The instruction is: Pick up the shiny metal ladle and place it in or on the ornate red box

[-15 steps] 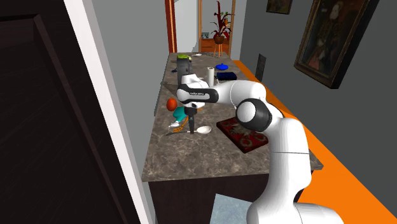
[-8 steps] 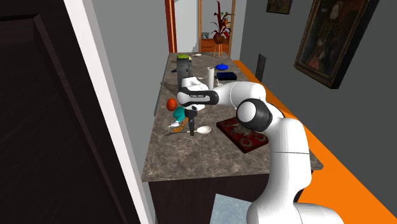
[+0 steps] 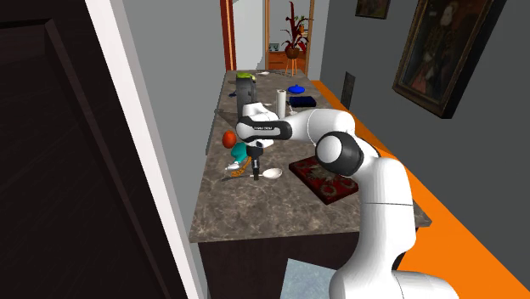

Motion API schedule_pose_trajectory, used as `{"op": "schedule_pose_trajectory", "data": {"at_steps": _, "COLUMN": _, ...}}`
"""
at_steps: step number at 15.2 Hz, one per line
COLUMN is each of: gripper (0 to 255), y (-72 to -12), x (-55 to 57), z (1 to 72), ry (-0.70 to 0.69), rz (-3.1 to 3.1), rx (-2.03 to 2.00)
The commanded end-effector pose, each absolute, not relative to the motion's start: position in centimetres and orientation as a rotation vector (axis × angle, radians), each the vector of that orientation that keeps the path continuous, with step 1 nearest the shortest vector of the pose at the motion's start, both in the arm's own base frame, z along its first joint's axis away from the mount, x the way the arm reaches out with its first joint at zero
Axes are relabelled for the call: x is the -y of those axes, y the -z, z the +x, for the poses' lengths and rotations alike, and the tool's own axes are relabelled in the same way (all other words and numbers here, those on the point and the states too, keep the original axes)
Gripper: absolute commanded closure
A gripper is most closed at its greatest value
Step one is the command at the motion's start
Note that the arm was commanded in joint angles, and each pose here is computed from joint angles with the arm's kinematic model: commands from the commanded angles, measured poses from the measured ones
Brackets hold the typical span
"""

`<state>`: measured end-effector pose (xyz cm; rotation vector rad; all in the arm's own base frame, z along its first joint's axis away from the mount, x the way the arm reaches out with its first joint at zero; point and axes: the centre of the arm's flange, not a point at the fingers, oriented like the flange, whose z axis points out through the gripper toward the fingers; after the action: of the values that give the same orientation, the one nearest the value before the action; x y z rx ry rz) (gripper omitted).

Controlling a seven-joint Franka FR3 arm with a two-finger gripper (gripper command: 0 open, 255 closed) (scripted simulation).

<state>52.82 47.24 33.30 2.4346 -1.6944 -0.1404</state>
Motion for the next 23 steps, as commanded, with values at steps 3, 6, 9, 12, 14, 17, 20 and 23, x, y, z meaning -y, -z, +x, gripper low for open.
{"op": "schedule_pose_trajectory", "data": {"at_steps": 3, "gripper": 255, "y": -33.3, "x": -47.2, "z": 52.8, "ry": 0.141, "rz": 2.434, "rx": 1.694}}
{"op": "schedule_pose_trajectory", "data": {"at_steps": 6, "gripper": 255, "y": -34.3, "x": -47.2, "z": 52.8, "ry": 0.141, "rz": 2.435, "rx": 1.694}}
{"op": "schedule_pose_trajectory", "data": {"at_steps": 9, "gripper": 255, "y": -35.9, "x": -47.2, "z": 52.8, "ry": 0.141, "rz": 2.435, "rx": 1.694}}
{"op": "schedule_pose_trajectory", "data": {"at_steps": 12, "gripper": 255, "y": -37.5, "x": -47.2, "z": 52.8, "ry": 0.141, "rz": 2.435, "rx": 1.694}}
{"op": "schedule_pose_trajectory", "data": {"at_steps": 14, "gripper": 255, "y": -38.6, "x": -47.2, "z": 52.8, "ry": 0.141, "rz": 2.435, "rx": 1.694}}
{"op": "schedule_pose_trajectory", "data": {"at_steps": 17, "gripper": 255, "y": -40.1, "x": -47.2, "z": 52.8, "ry": 0.141, "rz": 2.435, "rx": 1.694}}
{"op": "schedule_pose_trajectory", "data": {"at_steps": 20, "gripper": 255, "y": -41.7, "x": -47.2, "z": 52.8, "ry": 0.141, "rz": 2.435, "rx": 1.694}}
{"op": "schedule_pose_trajectory", "data": {"at_steps": 23, "gripper": 255, "y": -43.3, "x": -47.2, "z": 52.8, "ry": 0.141, "rz": 2.435, "rx": 1.694}}
